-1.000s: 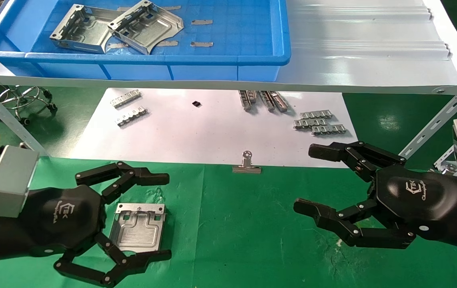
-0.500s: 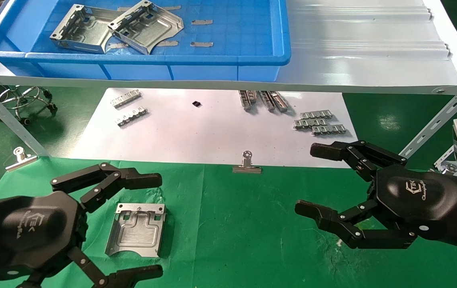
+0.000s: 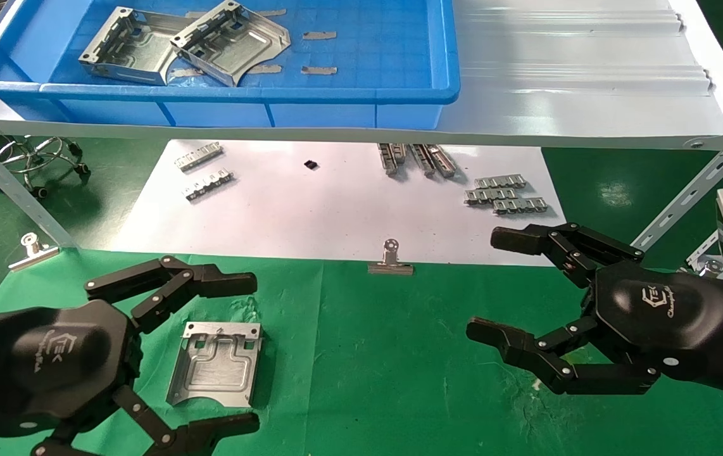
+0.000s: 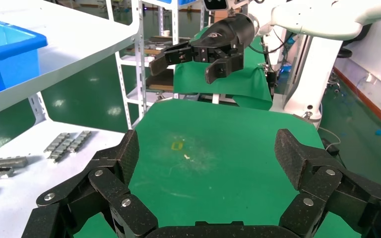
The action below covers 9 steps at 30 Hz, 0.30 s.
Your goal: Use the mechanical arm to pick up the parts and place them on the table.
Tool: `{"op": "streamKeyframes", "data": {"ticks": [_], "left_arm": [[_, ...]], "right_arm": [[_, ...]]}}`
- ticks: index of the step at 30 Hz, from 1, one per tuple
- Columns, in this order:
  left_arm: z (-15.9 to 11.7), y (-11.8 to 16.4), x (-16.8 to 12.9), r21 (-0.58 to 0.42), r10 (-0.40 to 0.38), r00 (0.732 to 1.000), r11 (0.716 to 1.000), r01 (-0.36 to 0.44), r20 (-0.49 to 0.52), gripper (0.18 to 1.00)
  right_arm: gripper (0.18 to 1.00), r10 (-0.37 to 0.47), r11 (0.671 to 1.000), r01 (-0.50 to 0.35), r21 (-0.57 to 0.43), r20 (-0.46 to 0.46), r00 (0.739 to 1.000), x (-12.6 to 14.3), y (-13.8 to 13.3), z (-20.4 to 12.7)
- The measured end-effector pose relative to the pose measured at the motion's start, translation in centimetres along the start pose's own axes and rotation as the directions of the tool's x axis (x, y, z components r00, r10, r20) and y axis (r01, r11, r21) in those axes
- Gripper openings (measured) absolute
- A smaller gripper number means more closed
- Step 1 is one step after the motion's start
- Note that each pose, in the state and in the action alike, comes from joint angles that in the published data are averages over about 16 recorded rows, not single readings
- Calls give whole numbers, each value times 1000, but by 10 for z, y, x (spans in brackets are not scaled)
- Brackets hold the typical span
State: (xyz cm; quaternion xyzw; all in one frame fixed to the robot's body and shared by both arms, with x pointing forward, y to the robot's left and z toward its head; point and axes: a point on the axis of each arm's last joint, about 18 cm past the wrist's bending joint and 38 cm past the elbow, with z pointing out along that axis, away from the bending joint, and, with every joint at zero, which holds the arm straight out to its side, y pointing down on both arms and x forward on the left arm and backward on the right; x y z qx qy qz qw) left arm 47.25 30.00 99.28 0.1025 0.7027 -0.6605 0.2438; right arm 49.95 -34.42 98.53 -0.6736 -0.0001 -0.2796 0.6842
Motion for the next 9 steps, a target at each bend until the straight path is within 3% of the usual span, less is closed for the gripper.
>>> {"op": "streamKeyframes", "data": {"ticks": [9], "left_arm": [[0, 1, -1, -2, 0, 1000, 1000, 0, 0, 1001]], "right_arm": [[1001, 0, 1000, 0, 0, 0, 1000, 0, 0, 0]]}}
